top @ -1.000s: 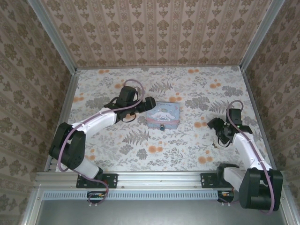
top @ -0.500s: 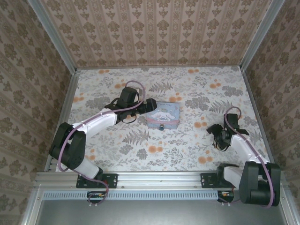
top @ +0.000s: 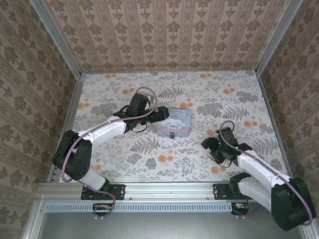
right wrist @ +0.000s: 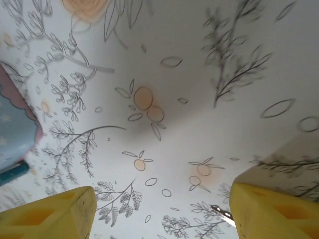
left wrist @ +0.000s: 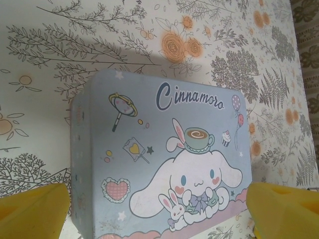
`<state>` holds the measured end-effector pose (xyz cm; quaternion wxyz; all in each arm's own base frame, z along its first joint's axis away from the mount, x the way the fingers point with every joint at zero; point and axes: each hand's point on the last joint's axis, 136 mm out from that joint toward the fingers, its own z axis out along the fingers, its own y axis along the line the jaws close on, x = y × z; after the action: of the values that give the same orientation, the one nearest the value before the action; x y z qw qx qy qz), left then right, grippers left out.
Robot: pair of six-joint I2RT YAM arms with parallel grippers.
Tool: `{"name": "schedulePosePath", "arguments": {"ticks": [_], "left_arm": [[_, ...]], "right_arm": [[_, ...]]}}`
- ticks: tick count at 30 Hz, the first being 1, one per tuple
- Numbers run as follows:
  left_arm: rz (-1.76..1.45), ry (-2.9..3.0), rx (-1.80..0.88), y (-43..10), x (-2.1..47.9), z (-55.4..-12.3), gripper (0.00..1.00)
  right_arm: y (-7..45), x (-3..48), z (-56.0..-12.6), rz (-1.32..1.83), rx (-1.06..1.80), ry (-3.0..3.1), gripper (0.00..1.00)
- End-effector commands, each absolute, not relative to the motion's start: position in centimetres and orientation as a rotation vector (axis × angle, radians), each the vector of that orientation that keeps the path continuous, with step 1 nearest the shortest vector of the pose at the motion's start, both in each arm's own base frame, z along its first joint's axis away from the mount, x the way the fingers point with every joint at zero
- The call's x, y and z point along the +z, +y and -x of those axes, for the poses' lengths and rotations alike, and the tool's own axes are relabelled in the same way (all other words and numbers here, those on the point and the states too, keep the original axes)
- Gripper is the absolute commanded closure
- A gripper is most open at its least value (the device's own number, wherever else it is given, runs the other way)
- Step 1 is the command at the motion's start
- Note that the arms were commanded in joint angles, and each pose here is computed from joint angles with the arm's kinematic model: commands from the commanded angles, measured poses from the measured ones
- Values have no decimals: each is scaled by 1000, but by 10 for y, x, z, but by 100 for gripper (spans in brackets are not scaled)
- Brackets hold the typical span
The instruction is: Unlock a padlock with a key
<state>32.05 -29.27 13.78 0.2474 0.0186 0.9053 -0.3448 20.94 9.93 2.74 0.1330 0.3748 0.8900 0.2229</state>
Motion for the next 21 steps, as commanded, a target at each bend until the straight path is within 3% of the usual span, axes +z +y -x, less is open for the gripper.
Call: {"name": "schedulePosePath", "arguments": {"ticks": [1, 6, 9, 21], "left_arm": [[-46, 2476, -916, -294, 133, -320, 0], [-34, 2478, -889, -291, 132, -318, 0], [-31, 2478, -860, -286, 131, -317, 0], [-35, 2479, -846, -286, 136, -314, 0]], "right_arm": [[136, 46, -239, -1084, 769, 2518, 27], [186, 71, -268, -878, 827, 2551, 27], [186, 87, -272, -796, 771, 2548, 27], [71, 68, -207, -920, 391, 2622, 24]]}}
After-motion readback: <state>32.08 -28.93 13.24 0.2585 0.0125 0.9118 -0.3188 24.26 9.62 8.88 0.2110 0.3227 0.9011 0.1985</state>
